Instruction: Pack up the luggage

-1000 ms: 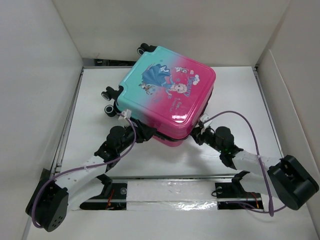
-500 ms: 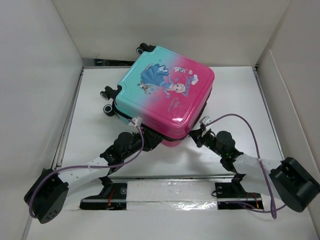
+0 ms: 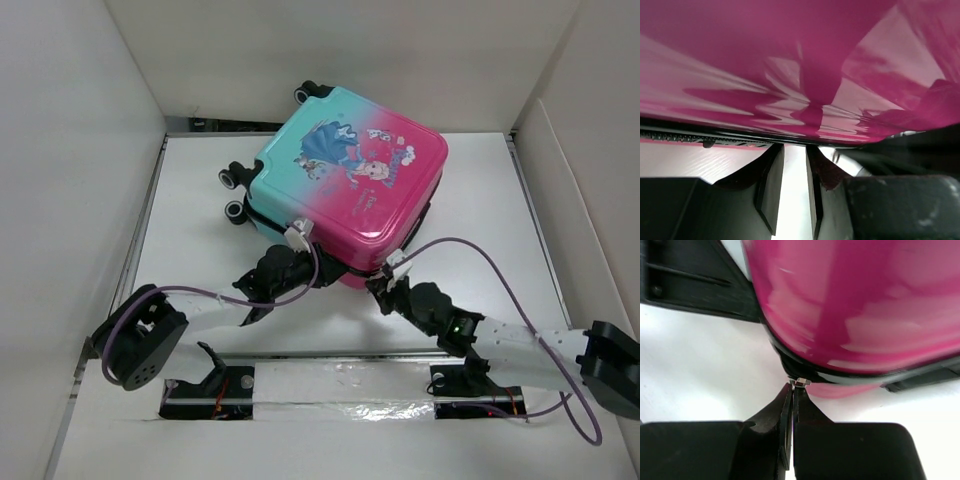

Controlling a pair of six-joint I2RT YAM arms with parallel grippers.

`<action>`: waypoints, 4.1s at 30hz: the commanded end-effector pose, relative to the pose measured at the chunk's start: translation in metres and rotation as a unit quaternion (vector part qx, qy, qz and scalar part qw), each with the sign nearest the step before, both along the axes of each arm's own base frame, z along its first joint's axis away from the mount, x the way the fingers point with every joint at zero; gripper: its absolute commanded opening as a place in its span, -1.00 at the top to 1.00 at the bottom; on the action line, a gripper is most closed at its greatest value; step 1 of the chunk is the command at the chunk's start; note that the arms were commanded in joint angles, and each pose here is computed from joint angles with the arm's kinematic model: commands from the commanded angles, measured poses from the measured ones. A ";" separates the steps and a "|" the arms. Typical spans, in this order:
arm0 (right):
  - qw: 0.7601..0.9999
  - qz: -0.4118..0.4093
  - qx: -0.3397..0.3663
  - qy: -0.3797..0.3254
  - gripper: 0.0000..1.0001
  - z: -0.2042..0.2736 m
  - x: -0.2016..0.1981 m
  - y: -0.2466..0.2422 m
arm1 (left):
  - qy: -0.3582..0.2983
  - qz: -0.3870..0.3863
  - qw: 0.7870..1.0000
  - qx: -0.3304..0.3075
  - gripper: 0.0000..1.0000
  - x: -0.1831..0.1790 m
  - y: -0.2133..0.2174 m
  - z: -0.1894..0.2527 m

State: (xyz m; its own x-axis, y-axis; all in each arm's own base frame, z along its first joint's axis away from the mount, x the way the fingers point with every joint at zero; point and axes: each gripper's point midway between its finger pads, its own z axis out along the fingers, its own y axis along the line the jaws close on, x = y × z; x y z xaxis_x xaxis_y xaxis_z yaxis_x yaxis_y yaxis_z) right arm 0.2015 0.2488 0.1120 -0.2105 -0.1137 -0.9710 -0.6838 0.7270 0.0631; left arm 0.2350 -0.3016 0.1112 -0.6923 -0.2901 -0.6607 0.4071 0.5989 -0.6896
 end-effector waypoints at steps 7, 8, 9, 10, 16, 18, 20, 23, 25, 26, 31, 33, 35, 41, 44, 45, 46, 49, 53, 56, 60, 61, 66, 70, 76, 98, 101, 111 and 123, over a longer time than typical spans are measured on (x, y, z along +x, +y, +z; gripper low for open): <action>0.995 0.028 0.080 0.044 1.00 0.044 -0.040 0.100 | -0.065 0.022 0.994 -0.083 0.55 0.041 -0.040 0.069; 0.996 0.009 0.075 0.038 1.00 0.036 -0.031 0.104 | -0.059 0.029 0.995 -0.076 0.53 0.044 -0.036 0.064; 0.996 0.003 0.091 0.024 1.00 0.045 -0.024 0.108 | -0.057 0.061 0.995 -0.058 0.49 0.054 -0.023 0.062; 0.995 -0.008 0.095 0.026 1.00 0.047 -0.018 0.109 | -0.049 0.077 0.995 -0.050 0.43 0.058 -0.011 0.059; 0.995 0.016 0.090 0.034 1.00 0.039 -0.024 0.098 | -0.056 0.218 0.974 -0.029 -0.35 0.077 0.094 0.080; 0.995 0.031 0.087 0.036 1.00 0.035 -0.029 0.096 | -0.060 0.255 0.964 -0.049 -0.45 0.076 0.118 0.099; 0.995 0.037 0.082 0.036 1.00 0.034 -0.029 0.096 | -0.064 0.299 0.949 -0.075 -0.50 0.086 0.145 0.117; 0.995 0.055 0.076 0.033 1.00 0.034 -0.033 0.101 | -0.077 0.345 0.929 -0.107 -0.57 0.107 0.179 0.149; 0.995 0.064 0.068 0.031 1.00 0.034 -0.034 0.104 | -0.077 0.361 0.922 -0.117 -0.61 0.127 0.192 0.170; 0.995 0.066 0.064 0.031 1.00 0.032 -0.034 0.104 | -0.072 0.380 0.916 -0.110 -0.61 0.139 0.207 0.172; 0.995 0.081 0.057 0.031 1.00 0.029 -0.037 0.110 | -0.013 0.359 0.930 -0.074 -0.59 0.200 0.209 0.154; 0.994 0.085 0.057 0.030 1.00 0.028 -0.038 0.111 | 0.005 0.360 0.931 -0.064 -0.57 0.215 0.210 0.140; 0.994 0.085 0.057 0.029 1.00 0.028 -0.035 0.110 | -0.003 0.360 0.931 -0.060 -0.57 0.227 0.210 0.148; 0.993 0.095 0.061 0.029 1.00 0.028 -0.038 0.112 | 0.019 0.346 0.937 -0.049 -0.56 0.260 0.202 0.133; 0.993 0.096 0.058 0.026 1.00 0.027 -0.039 0.111 | 0.026 0.334 0.940 -0.062 -0.55 0.271 0.195 0.129; 0.993 0.098 0.055 0.026 1.00 0.027 -0.039 0.110 | 0.032 0.331 0.941 -0.065 -0.54 0.275 0.192 0.123; 0.993 0.101 0.054 0.026 1.00 0.026 -0.040 0.110 | 0.032 0.325 0.943 -0.070 -0.54 0.278 0.190 0.124; 0.993 0.104 0.052 0.028 1.00 0.024 -0.041 0.111 | 0.039 0.321 0.943 -0.082 -0.53 0.287 0.186 0.118; 0.992 0.111 0.047 0.035 1.00 0.018 -0.044 0.113 | 0.040 0.313 0.943 -0.102 -0.52 0.301 0.180 0.119; 0.990 0.124 0.054 0.038 1.00 0.016 -0.048 0.116 | 0.037 0.309 0.942 -0.122 -0.52 0.311 0.176 0.120; 0.989 0.129 0.054 0.041 1.00 0.012 -0.050 0.117 | 0.030 0.309 0.939 -0.146 -0.52 0.322 0.174 0.125; 0.989 0.130 0.053 0.040 1.00 0.012 -0.050 0.116 | 0.026 0.309 0.939 -0.151 -0.52 0.324 0.173 0.128; 0.990 0.125 0.044 0.040 1.00 0.010 -0.049 0.113 | 0.029 0.308 0.938 -0.157 -0.51 0.338 0.175 0.130; 0.991 0.119 0.040 0.040 1.00 0.009 -0.047 0.112 | 0.043 0.295 0.940 -0.165 -0.49 0.344 0.169 0.127; 0.992 0.117 0.038 0.040 1.00 0.010 -0.046 0.113 | 0.033 0.292 0.940 -0.175 0.38 0.339 0.168 0.126; 0.998 0.056 0.023 -0.027 1.00 0.097 0.054 0.067 | -0.003 0.374 0.915 -0.151 1.00 0.117 0.213 0.020; 0.995 0.095 0.032 -0.007 1.00 0.083 0.035 0.111 | 0.008 0.320 0.938 -0.134 1.00 0.084 0.186 0.011; 0.989 0.144 -0.009 -0.039 1.00 0.095 0.022 0.169 | 0.012 0.193 0.972 -0.134 1.00 0.000 0.111 0.022; 0.996 0.026 -0.039 -0.074 1.00 0.128 0.103 -0.010 | 0.011 0.104 0.984 -0.144 1.00 -0.013 0.018 0.049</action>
State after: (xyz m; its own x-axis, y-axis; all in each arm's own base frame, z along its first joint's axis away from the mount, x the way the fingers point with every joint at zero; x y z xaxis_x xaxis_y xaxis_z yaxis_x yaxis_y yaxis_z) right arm 0.2686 0.2244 0.1277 -0.3804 -0.4223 -0.8228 -0.7035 0.7096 -0.0389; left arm 0.2636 -0.2325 0.2058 -0.3691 -0.8209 -0.4358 0.2213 0.3778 -0.8991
